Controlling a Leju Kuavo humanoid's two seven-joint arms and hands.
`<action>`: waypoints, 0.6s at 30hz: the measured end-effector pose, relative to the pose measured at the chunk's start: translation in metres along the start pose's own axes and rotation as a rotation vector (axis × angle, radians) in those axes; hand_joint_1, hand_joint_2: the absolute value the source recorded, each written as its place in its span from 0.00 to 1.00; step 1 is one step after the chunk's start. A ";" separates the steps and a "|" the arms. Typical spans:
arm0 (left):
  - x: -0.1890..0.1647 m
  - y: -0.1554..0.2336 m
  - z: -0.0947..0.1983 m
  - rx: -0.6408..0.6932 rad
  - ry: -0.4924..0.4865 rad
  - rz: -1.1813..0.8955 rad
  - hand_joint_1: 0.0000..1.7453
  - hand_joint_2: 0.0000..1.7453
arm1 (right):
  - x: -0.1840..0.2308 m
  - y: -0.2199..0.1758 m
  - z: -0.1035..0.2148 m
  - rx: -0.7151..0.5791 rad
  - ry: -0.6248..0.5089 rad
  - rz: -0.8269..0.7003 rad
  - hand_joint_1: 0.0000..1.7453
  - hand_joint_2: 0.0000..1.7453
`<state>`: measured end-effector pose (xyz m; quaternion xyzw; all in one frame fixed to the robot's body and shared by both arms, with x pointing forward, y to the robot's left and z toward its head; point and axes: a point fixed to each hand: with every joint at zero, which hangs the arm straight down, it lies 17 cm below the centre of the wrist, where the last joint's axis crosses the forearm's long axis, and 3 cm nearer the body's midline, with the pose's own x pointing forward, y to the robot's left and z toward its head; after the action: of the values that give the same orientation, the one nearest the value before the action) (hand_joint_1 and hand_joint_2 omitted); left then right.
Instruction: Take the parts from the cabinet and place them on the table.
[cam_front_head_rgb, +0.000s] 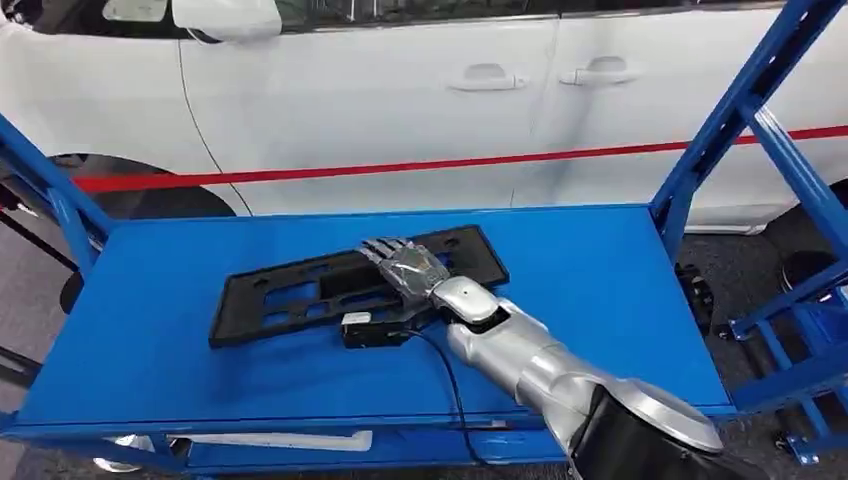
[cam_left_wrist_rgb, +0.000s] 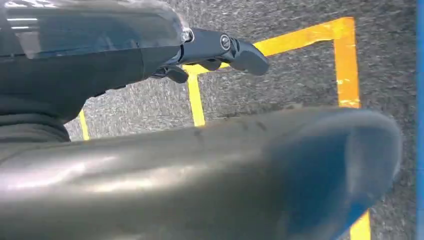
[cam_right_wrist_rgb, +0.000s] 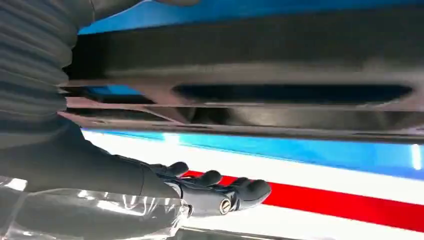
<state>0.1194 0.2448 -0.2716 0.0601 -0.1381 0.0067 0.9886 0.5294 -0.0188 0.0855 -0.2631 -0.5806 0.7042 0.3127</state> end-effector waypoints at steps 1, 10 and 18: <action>0.001 0.000 0.000 0.000 -0.001 0.001 0.00 0.00 | 0.001 0.000 0.000 -0.001 -0.002 -0.001 0.00 1.00; 0.000 0.003 0.000 0.014 -0.008 0.003 0.00 0.00 | 0.003 0.002 0.001 -0.014 -0.013 -0.006 0.98 1.00; 0.003 0.005 -0.001 0.020 -0.012 0.004 0.00 0.00 | -0.004 0.000 0.003 -0.030 -0.001 -0.001 0.98 1.00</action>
<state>0.1220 0.2498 -0.2711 0.0697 -0.1442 0.0096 0.9870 0.5300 -0.0240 0.0858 -0.2672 -0.5913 0.6955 0.3087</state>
